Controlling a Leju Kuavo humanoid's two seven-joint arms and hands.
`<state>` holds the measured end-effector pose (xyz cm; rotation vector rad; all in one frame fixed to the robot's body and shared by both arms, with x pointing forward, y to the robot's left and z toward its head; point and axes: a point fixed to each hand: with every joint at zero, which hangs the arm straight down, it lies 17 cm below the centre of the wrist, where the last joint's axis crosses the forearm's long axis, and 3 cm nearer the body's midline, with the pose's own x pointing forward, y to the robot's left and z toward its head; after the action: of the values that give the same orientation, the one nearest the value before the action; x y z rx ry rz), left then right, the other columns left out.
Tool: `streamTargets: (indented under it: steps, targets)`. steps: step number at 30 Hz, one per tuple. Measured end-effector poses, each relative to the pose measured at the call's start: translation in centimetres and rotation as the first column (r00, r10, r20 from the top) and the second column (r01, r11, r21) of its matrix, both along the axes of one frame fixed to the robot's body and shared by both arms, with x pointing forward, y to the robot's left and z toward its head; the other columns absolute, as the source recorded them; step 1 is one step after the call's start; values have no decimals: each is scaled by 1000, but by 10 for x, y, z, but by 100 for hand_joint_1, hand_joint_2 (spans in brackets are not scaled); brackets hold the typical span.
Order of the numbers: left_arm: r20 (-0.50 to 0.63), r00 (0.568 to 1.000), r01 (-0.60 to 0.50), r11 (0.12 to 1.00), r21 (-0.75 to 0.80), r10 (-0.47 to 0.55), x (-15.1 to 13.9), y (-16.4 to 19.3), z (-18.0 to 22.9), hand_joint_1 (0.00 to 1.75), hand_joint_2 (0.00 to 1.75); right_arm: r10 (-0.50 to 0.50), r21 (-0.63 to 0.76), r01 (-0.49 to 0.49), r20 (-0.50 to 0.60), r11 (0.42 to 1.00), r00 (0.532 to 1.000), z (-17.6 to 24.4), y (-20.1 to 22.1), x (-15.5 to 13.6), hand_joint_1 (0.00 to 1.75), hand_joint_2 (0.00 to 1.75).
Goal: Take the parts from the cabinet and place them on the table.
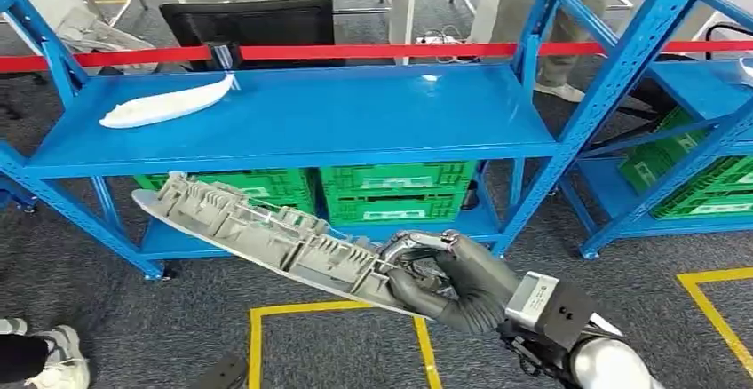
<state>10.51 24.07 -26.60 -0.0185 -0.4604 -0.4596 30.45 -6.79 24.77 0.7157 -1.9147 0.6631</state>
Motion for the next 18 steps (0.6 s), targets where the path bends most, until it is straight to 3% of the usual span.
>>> streamTargets:
  steps: [18]
  targets:
    - [-28, 999, -18, 1000, 17, 18, -10, 8, -3, 0, 0, 23, 8, -23, -6, 1000, 1000, 1, 9, 3, 175, 175]
